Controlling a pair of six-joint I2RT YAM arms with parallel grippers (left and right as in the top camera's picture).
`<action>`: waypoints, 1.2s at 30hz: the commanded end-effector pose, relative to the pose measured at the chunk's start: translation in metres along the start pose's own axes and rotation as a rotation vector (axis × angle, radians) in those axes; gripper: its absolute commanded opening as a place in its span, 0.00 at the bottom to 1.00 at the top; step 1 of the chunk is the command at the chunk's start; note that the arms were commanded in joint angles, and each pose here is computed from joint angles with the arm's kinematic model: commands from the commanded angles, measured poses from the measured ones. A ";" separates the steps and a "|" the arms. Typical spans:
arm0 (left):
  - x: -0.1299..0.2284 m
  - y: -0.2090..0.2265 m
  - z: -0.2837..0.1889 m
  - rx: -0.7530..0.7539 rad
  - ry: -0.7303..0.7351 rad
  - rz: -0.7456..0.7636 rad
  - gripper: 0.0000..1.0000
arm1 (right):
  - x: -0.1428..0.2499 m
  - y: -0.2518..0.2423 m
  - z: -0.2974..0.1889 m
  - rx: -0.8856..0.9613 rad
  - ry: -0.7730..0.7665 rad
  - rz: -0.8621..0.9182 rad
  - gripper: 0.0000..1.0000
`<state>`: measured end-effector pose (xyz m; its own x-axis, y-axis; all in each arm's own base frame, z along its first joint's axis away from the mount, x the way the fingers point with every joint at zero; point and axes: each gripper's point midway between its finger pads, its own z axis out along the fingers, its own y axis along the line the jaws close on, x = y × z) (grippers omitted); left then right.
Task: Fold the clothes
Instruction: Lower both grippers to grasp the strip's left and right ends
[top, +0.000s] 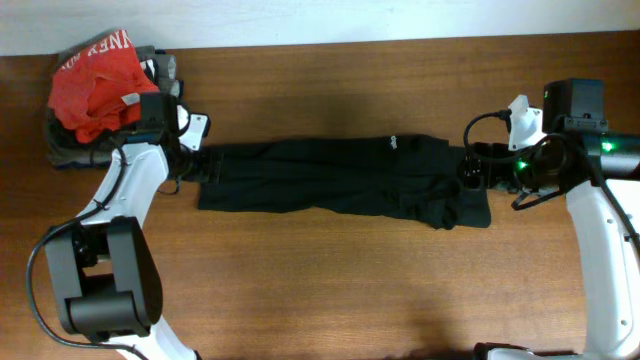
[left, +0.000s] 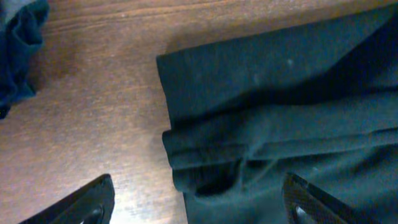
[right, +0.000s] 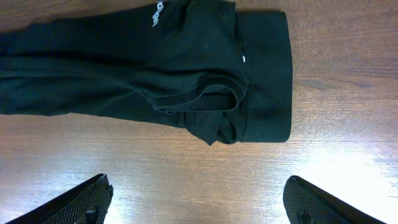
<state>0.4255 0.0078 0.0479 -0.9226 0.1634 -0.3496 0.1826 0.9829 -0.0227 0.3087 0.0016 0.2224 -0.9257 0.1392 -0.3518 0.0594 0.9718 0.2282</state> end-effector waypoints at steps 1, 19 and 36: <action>0.009 -0.012 0.011 0.072 -0.006 0.057 0.86 | -0.001 0.004 0.001 -0.018 -0.007 -0.011 0.92; 0.043 -0.018 0.070 0.134 0.104 0.036 0.61 | 0.002 0.004 0.001 -0.018 0.003 -0.007 0.92; 0.027 -0.020 0.025 0.177 0.077 -0.042 0.01 | -0.003 0.002 0.008 -0.020 0.009 0.031 0.45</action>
<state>0.4077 -0.0141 0.0018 -0.9496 0.1599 -0.2698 0.2171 0.9559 -0.1978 0.3120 0.0037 0.2229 -0.9224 0.1450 -0.3581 0.0581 0.9684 0.2425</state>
